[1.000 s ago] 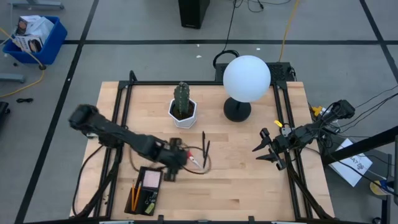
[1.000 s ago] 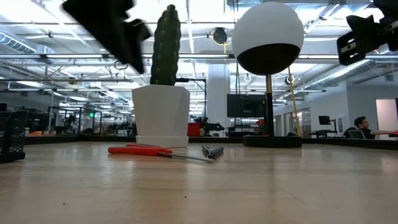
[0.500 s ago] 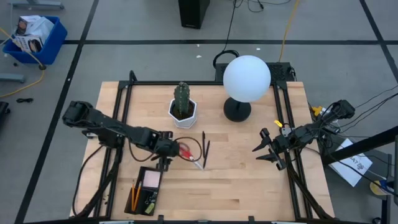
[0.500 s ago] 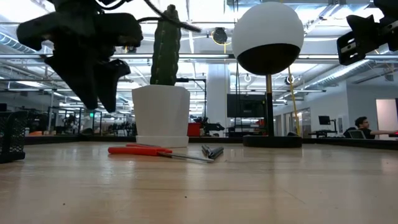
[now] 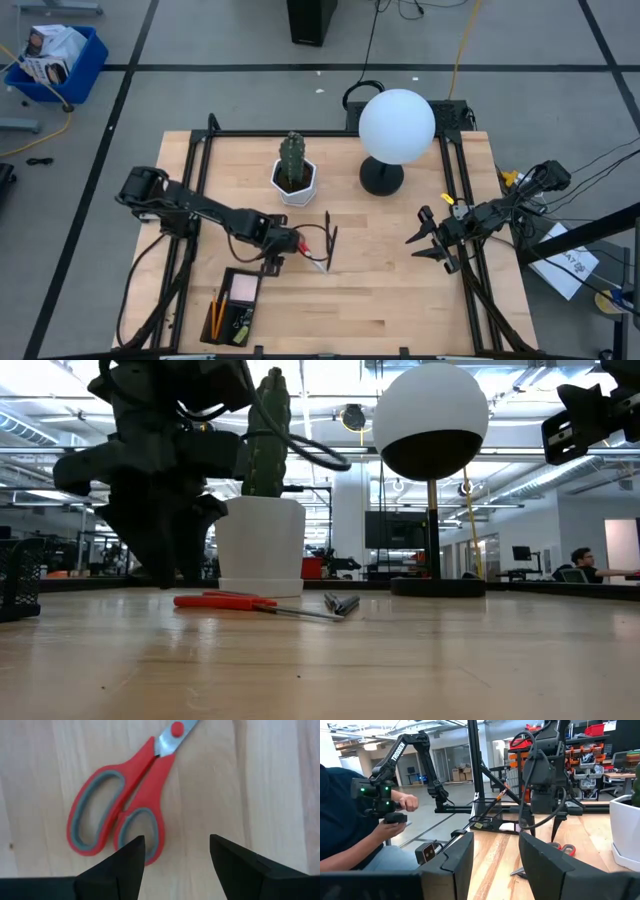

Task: Pick and place office supplies into organizer
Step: Put the scissor in the desk organizer

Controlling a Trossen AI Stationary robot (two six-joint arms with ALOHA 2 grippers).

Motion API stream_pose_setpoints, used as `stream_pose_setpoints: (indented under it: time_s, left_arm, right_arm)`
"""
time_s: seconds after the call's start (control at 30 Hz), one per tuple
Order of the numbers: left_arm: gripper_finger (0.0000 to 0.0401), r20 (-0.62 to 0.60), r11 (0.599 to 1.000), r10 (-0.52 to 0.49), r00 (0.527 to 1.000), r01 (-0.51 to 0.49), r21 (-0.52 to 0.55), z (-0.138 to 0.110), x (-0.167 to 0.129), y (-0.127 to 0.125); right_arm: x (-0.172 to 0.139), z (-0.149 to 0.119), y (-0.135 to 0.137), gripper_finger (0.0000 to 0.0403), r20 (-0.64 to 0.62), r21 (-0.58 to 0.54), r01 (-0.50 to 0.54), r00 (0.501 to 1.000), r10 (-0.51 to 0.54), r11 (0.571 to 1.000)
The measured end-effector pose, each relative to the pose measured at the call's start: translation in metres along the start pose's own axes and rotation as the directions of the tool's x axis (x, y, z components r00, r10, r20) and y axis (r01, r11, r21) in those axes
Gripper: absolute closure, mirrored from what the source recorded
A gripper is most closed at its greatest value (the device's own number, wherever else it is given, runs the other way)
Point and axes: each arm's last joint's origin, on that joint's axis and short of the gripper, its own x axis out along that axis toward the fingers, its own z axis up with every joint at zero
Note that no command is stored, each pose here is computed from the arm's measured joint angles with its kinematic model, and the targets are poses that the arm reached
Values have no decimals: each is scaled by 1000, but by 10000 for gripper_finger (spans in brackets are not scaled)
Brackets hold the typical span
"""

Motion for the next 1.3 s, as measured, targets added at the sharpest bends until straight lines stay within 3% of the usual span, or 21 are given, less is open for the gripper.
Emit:
stream_pose_setpoints:
  time_s: [0.33, 0.8, 0.93, 1.17, 1.3]
  left_arm:
    - [200, 27, 1000, -17, 999, 17, -5, 3, 0, 6]
    - [222, -39, 1000, -12, 999, 11, -19, 3, 30, 7]
    - [259, -30, 999, -5, 1000, 4, -42, 3, 30, 7]
    - [372, -24, 998, 5, 1000, -7, -67, 3, 31, 3]
    - [382, -24, 992, 24, 999, -27, -121, 3, 31, 1]
  right_arm:
    - [0, 0, 0, 250, 0, 0, 0, 1000, 0, 1000]
    - [0, 0, 0, 250, -1, 0, 0, 1000, 0, 1000]
    - [0, 0, 0, 250, -1, 0, 0, 1000, 0, 1000]
    - [0, 0, 0, 250, -1, 0, 0, 1000, 0, 1000]
    - [0, 0, 0, 250, -1, 0, 0, 1000, 0, 1000]
